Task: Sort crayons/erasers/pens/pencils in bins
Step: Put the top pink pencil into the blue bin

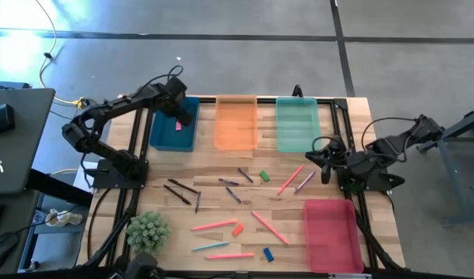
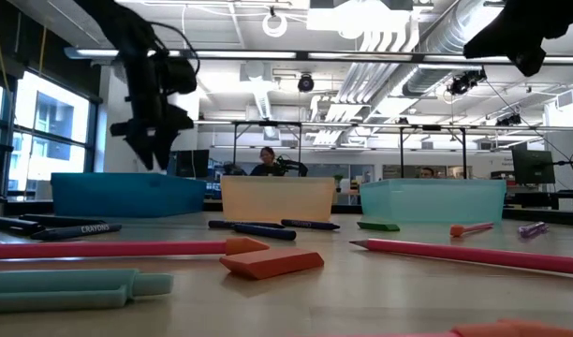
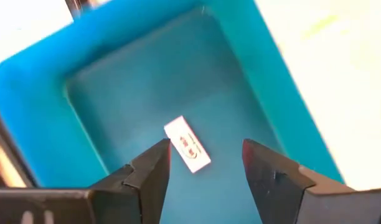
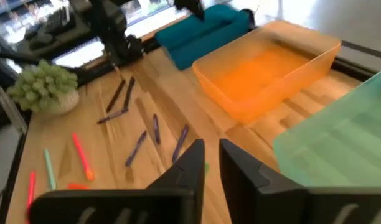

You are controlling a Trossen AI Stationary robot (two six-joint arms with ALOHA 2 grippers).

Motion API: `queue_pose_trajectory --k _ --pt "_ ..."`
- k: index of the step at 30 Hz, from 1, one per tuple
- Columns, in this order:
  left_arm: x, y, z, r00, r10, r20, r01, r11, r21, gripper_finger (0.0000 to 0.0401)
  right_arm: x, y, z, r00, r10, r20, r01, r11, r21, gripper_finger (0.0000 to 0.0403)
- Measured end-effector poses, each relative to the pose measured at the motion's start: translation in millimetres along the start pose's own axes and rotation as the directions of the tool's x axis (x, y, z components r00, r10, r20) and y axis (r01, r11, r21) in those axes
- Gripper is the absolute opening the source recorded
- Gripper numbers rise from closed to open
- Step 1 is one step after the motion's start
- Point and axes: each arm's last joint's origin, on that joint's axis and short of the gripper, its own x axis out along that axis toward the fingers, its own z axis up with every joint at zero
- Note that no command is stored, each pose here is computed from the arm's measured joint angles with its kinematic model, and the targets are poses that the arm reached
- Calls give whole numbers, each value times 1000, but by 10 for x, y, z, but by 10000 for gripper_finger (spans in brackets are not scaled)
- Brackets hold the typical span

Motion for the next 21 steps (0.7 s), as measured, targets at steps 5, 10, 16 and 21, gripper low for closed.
queue_pose_trajectory --k 5,10,16,21 --pt "-353 -30 178 996 -29 82 26 999 39 184 93 29 -32 996 23 -88 -27 999 -37 89" --pt "-665 -115 207 975 -146 170 136 988 66 184 212 47 -41 985 48 -168 -60 996 -68 116" --pt "-824 -355 61 940 -275 200 255 959 123 183 292 123 123 974 39 -225 -85 977 -197 119" --pt "-786 -614 -134 929 -328 170 297 937 183 183 384 172 223 945 -6 -327 -103 943 -317 119"
